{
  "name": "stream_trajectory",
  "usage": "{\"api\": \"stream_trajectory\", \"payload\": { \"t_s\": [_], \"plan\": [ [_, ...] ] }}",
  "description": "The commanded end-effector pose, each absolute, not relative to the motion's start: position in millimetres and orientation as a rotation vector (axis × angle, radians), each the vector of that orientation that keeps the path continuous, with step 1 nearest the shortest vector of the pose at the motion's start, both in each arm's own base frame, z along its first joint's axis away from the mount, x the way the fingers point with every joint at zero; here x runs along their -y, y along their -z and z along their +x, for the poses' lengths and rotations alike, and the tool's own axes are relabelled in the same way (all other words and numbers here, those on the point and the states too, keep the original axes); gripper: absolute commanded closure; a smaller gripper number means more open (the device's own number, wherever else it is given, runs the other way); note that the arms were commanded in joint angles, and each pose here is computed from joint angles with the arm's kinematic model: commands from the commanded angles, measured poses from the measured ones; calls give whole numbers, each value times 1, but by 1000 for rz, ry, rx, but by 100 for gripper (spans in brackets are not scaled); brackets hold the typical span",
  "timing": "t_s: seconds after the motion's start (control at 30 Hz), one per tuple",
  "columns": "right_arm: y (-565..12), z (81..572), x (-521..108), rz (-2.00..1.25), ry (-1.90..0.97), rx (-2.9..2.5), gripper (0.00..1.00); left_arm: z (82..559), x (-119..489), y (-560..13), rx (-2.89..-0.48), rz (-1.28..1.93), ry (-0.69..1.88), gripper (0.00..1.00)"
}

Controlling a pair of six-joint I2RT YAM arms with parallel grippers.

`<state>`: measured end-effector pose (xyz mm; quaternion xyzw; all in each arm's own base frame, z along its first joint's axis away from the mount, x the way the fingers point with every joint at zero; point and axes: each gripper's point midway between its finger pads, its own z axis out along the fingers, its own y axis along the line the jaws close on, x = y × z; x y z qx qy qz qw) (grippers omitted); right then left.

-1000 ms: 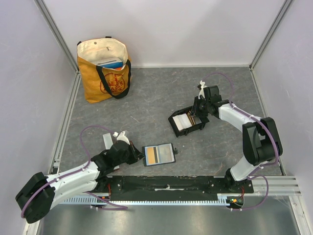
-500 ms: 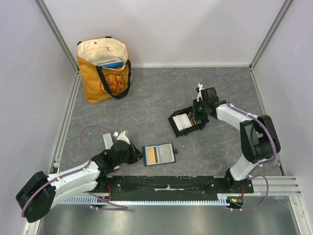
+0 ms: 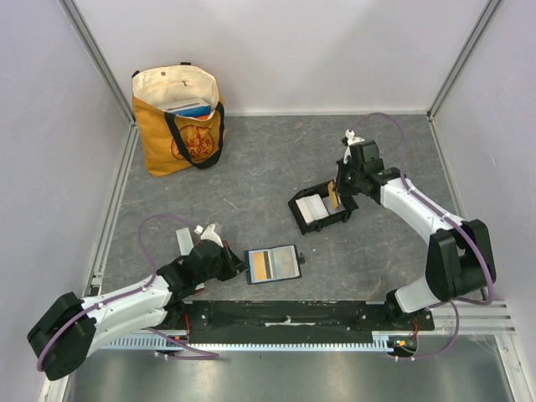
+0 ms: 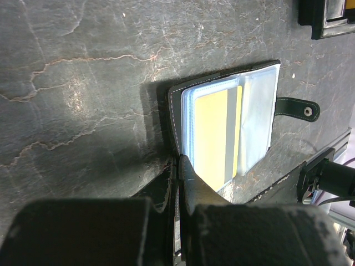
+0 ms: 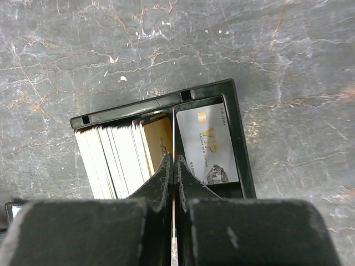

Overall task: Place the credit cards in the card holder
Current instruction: Pick up the credit card from the storage box, then insert the credit card into the card holder.

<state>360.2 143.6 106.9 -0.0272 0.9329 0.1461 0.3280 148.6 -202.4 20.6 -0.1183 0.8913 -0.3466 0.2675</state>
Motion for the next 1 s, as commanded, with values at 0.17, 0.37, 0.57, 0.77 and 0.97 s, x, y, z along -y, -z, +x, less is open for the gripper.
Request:
{"api": "stream_trajectory", "payload": {
  "t_s": [0.17, 0.37, 0.57, 0.77, 0.97],
  "plan": [
    [-187, 347, -153, 25, -120, -2201, 100, 152, 210, -31, -2379, -323, 986, 98],
    [-207, 310, -180, 94, 25, -2101, 100, 152, 211, -31, -2381, -321, 986, 98],
    [-192, 267, -259, -58, -442, -2170, 100, 149, 215, -33, -2392, -304, 1011, 98],
    [-150, 222, -308, -101, -805, -2267, 100, 148, 215, -34, -2389, -308, 1023, 98],
    [-129, 198, -328, -174, -835, -2318, 100, 148, 215, -33, -2390, -306, 1021, 98]
  ]
}}
